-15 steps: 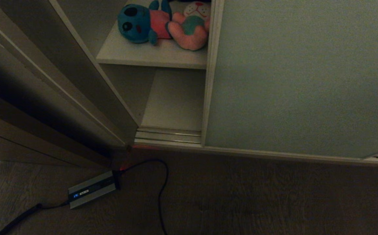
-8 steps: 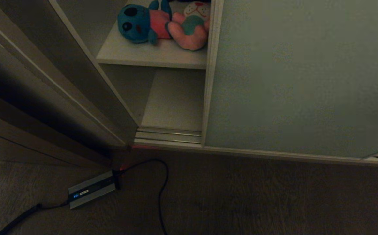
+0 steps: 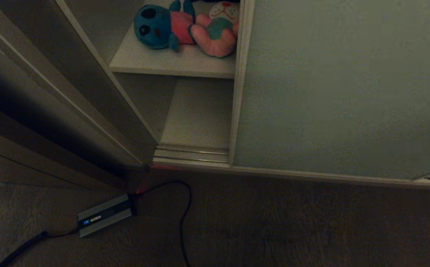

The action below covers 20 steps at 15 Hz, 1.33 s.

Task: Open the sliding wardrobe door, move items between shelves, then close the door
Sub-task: Close the door

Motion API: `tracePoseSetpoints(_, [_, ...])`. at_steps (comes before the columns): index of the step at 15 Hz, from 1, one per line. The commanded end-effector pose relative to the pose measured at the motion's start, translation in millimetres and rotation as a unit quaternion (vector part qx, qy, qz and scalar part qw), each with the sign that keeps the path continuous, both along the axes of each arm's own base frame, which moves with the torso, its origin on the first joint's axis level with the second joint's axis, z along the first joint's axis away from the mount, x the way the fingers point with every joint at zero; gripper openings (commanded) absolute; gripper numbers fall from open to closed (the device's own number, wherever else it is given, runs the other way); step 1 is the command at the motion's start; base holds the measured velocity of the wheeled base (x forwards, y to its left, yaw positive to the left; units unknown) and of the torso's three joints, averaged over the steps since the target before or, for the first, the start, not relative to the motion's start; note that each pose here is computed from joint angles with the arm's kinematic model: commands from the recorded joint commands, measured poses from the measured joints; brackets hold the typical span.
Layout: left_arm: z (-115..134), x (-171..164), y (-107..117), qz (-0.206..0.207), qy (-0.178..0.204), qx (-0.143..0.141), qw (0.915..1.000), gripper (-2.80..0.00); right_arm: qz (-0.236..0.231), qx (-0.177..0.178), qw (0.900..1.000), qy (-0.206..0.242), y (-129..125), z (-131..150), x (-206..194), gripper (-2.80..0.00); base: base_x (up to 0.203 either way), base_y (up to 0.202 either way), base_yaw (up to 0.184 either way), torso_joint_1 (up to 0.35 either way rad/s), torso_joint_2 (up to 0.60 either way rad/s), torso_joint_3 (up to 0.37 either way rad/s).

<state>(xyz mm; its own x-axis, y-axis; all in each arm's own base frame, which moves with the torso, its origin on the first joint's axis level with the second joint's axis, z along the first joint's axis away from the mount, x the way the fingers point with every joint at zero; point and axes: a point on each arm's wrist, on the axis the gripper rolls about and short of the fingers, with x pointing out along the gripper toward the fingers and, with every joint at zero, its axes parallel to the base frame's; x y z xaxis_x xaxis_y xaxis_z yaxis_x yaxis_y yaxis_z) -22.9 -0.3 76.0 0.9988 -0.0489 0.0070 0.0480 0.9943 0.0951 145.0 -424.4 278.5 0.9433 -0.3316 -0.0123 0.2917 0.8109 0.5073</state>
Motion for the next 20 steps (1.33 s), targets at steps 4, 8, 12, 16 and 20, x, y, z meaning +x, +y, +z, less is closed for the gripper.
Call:
tracePoseSetpoints(4, [0,0,0,0.000,0.000,0.000,1.0000,-2.80,0.019,0.008,1.000,0.002,-13,-30,27,-2.80,0.000,0.000,0.000,0.000,0.00,0.000])
tracePoseSetpoints(8, [0,0,0,0.000,0.000,0.000,1.0000,-2.80,0.032,0.008,0.999,0.001,-8,-30,38,-2.80,0.000,0.000,0.000,0.000,0.00,0.000])
tracePoseSetpoints(12, [0,0,0,0.000,0.000,0.000,1.0000,-2.80,0.042,0.010,0.999,0.002,-5,-34,48,-2.80,0.000,0.000,0.000,0.000,0.00,0.000])
tracePoseSetpoints(16, [0,0,0,0.000,0.000,0.000,1.0000,-2.80,0.051,0.011,0.999,0.002,-4,-36,56,-2.80,0.000,0.000,0.000,0.000,0.00,0.000])
tracePoseSetpoints(20, [0,0,0,0.000,-0.001,0.000,1.0000,-2.80,0.062,0.013,0.998,0.003,4,-35,65,-2.80,0.000,0.000,0.000,0.000,0.00,0.000])
